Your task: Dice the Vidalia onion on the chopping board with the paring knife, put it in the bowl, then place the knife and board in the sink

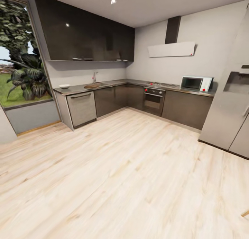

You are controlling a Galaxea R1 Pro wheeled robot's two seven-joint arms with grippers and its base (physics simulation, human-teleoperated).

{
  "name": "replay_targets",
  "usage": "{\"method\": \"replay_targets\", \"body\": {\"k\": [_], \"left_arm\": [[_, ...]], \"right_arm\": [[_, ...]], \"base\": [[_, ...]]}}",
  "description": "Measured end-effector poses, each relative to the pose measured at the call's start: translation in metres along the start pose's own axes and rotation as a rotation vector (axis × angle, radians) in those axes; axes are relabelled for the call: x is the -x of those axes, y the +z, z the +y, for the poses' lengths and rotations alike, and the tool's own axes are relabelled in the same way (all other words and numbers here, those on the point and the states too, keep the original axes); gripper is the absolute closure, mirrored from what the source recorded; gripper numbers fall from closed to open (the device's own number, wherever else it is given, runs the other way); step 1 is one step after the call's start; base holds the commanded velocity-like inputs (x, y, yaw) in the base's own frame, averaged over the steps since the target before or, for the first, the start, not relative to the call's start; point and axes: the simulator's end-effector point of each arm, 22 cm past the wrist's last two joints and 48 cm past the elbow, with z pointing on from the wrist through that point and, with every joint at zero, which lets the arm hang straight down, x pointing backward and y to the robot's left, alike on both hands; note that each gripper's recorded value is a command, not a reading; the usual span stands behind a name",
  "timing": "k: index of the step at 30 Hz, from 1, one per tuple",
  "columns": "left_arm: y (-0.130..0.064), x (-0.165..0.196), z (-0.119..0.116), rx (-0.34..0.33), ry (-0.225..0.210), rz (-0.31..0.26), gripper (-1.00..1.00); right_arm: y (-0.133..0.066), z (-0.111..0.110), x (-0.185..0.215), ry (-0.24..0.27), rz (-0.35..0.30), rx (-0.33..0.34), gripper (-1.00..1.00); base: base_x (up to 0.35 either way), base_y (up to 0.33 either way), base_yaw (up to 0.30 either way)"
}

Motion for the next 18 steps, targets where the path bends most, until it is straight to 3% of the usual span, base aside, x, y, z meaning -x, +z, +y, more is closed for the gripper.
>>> {"method": "replay_targets", "body": {"k": [18], "left_arm": [[0.0000,0.0002,0.0001,0.001,0.001,-0.001,-1.00]], "right_arm": [[0.0000,0.0001,-0.0001,0.000,0.000,0.000,-1.00]], "base": [[0.330,0.044,0.138]]}}
